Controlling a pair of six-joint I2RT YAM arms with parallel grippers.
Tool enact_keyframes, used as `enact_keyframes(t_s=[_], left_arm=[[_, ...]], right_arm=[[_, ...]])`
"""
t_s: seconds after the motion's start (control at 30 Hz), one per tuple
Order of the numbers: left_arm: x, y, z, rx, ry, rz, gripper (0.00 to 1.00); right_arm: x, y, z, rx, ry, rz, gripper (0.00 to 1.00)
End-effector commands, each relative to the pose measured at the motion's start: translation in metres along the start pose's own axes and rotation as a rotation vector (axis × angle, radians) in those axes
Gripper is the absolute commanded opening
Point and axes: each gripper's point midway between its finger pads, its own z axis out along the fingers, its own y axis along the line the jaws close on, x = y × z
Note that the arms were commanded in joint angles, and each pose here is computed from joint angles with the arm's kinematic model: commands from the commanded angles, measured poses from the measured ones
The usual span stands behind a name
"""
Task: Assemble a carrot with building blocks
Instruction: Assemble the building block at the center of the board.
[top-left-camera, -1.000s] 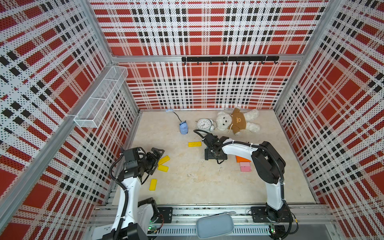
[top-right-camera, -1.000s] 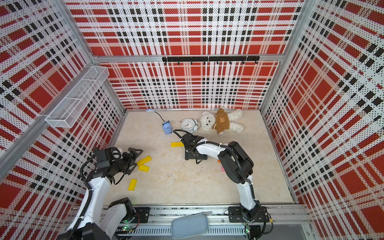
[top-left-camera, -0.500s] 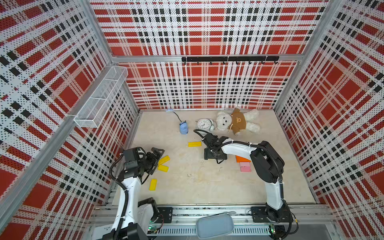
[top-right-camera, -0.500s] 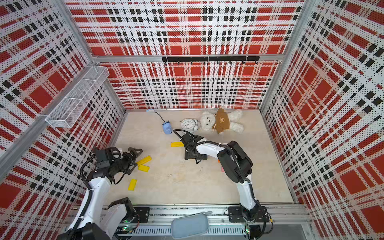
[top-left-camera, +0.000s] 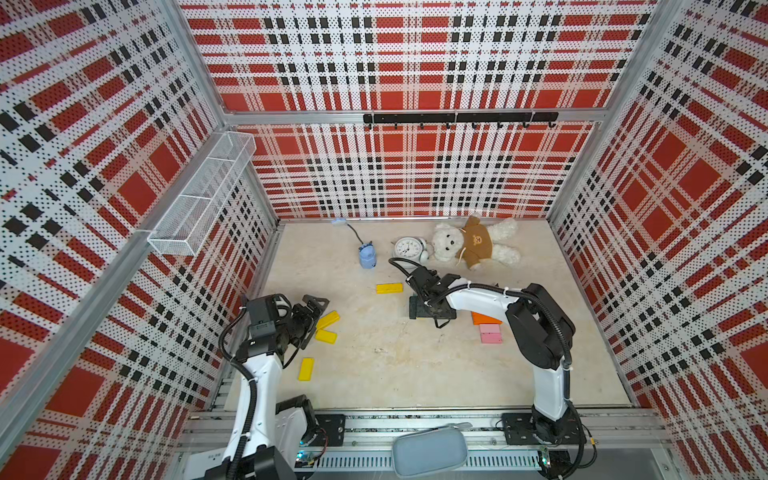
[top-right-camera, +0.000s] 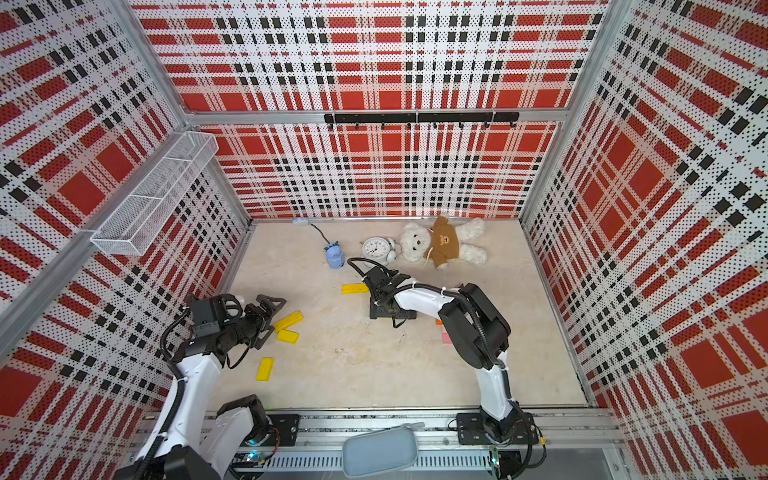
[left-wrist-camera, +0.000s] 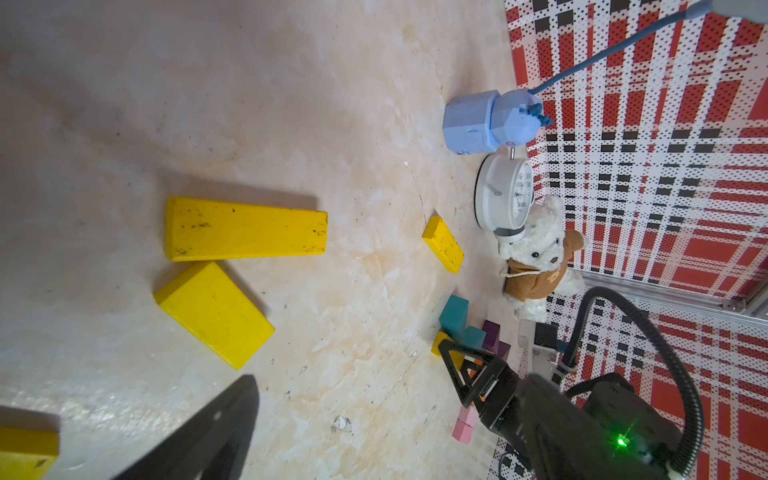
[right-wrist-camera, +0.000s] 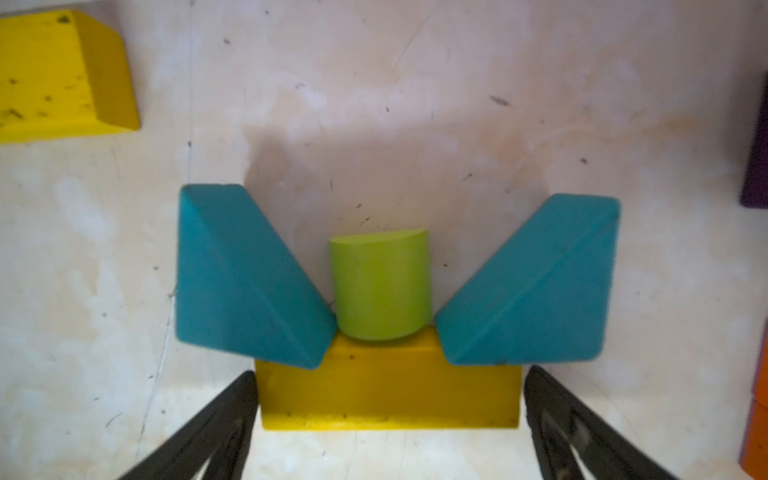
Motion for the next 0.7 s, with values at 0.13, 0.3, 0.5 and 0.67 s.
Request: enact_keyframes(t_s=[0.13, 0.3, 0.5, 0.67], left_arm=[[0.005, -0.008, 0.002, 0.035, 0.023, 0.034, 1.0], [0.008, -0.013, 0.003, 0.056, 0.035, 0.054, 0.99], [0.01, -0.015, 0.004, 0.076, 0.043, 0.064, 0.99], [0.013, -0.024, 0.003, 0.119, 0.053, 0.084, 1.0]], right_arm=[[-0.01, 0.001, -0.028, -0.046, -0.051, -0.015, 1.0], [-0.017, 0.011, -0.073, -0.101, -0.152, -0.071, 1.0], [-0.036, 0.063, -0.097, -0.182, -0.227, -0.181, 1.0], [-0.058, 0.099, -0.077, -0.184, -0.238, -0.221, 1.0]])
